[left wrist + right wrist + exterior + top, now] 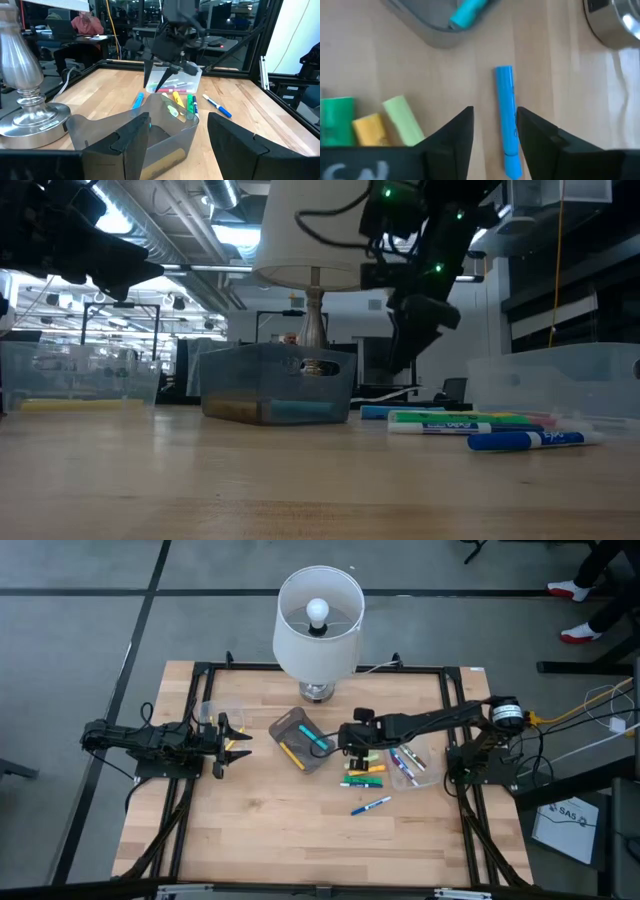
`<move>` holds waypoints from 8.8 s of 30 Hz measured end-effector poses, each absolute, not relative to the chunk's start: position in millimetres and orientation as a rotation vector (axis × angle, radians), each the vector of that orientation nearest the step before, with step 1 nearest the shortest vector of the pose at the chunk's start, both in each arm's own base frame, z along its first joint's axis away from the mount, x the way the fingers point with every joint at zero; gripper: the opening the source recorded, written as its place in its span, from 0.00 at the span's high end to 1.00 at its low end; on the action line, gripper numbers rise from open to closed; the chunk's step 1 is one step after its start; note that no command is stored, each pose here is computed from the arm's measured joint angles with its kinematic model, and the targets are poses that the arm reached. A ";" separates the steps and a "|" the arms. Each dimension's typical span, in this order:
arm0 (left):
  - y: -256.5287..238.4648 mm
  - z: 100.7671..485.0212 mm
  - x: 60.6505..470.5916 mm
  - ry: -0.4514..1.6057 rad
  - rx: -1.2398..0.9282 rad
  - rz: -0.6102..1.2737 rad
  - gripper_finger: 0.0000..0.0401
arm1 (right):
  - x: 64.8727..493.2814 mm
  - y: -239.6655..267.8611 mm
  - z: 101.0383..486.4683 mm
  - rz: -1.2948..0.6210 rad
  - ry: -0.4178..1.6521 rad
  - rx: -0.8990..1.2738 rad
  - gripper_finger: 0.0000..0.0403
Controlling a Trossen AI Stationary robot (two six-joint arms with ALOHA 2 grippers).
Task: Pick & Place Markers
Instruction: Put the blue marker into the black bin, then put the top dark blue highlighter into the right transparent bin
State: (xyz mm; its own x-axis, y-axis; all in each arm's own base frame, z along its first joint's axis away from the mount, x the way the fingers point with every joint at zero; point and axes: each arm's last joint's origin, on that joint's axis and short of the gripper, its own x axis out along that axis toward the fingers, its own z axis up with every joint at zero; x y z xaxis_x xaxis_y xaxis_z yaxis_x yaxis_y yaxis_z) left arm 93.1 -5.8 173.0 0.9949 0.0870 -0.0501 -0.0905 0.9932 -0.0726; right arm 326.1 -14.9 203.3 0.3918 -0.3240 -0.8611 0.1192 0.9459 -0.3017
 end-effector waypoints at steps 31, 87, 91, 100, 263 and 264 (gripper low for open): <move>-5.8 173.1 93.1 0.046 -0.075 0.089 0.51 | 335.3 -70.1 165.3 -0.202 1.237 -0.180 0.46; -5.8 173.0 93.1 0.047 -0.075 0.089 0.51 | 336.6 -56.2 164.7 -0.145 1.203 0.101 0.84; -5.8 173.0 93.1 0.047 -0.075 0.089 0.51 | 336.6 -49.9 167.8 -0.149 1.198 0.091 0.84; -5.8 173.1 93.1 0.047 -0.075 0.089 0.51 | 335.6 -40.2 183.0 -0.323 1.134 0.046 0.84; -5.8 173.1 93.1 0.047 -0.075 0.089 0.51 | 430.8 -30.1 188.3 -0.264 0.531 0.346 0.73; -5.9 173.1 93.1 0.046 -0.075 0.088 0.51 | 430.9 -26.9 189.7 -0.267 0.524 0.332 0.73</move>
State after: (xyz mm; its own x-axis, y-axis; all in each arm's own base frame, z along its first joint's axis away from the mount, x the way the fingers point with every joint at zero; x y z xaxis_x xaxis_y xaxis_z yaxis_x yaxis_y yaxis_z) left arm 93.1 -5.9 173.1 0.9950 0.0863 -0.0497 -0.0897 0.9933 -0.0727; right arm 430.9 -26.9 189.7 0.8336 -0.1638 -0.5276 0.3311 0.9126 0.2399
